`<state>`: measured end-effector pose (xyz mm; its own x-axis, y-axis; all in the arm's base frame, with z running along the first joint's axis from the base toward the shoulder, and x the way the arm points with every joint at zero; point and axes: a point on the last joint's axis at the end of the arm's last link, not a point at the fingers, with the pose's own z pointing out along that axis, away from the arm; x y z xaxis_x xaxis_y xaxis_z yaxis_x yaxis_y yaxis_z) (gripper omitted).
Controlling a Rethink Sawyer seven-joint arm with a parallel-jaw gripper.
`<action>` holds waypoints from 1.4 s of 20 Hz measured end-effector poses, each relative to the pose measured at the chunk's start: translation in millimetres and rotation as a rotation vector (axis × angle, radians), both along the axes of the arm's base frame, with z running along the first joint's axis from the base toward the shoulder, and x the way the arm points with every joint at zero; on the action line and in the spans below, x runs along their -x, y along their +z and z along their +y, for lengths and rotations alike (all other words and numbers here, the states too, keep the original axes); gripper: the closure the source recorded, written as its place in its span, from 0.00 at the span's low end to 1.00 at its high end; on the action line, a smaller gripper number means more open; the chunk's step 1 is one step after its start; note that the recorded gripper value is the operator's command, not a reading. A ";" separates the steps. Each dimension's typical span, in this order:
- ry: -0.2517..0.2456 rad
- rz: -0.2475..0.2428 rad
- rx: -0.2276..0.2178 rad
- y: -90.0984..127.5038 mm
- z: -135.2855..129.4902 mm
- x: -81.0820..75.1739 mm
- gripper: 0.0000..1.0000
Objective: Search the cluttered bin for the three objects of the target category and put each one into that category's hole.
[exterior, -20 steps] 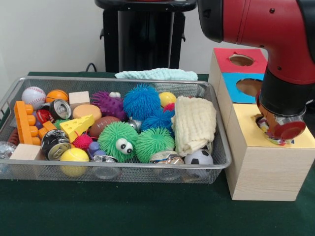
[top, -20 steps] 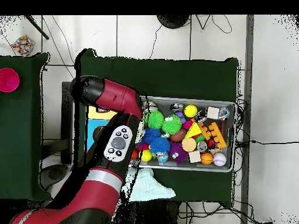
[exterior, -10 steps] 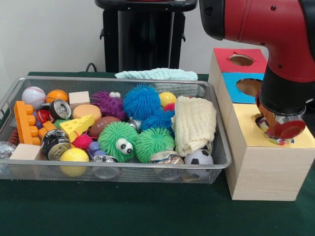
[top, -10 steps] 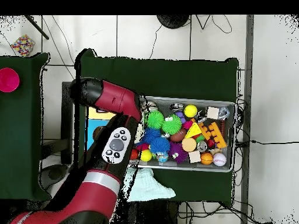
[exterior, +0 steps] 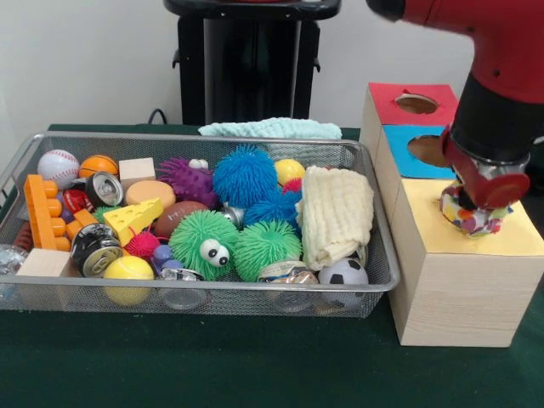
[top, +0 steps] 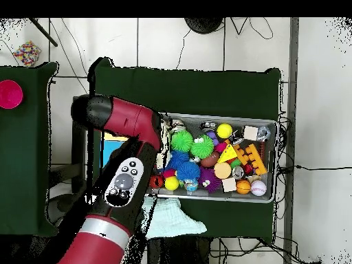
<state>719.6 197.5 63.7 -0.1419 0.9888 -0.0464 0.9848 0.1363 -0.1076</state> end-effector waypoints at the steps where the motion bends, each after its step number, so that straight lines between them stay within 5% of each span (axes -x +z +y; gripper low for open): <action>1: 0.001 -0.007 0.004 7.4 -1.0 -0.9 1.00; 4: -0.002 -0.033 0.010 24.2 -4.4 -5.5 1.00; 8: -0.018 -0.103 0.016 16.8 -14.0 -17.6 1.00; 16: -0.053 -0.143 -0.025 17.5 -19.0 -29.8 1.00; 23: -0.085 -0.294 0.009 -8.1 -45.4 -56.0 1.00; 28: -0.071 -0.233 0.023 -43.0 -55.7 -52.7 1.00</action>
<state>772.2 141.8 20.7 -0.0546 0.9942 -0.0926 0.9904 0.0657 0.1213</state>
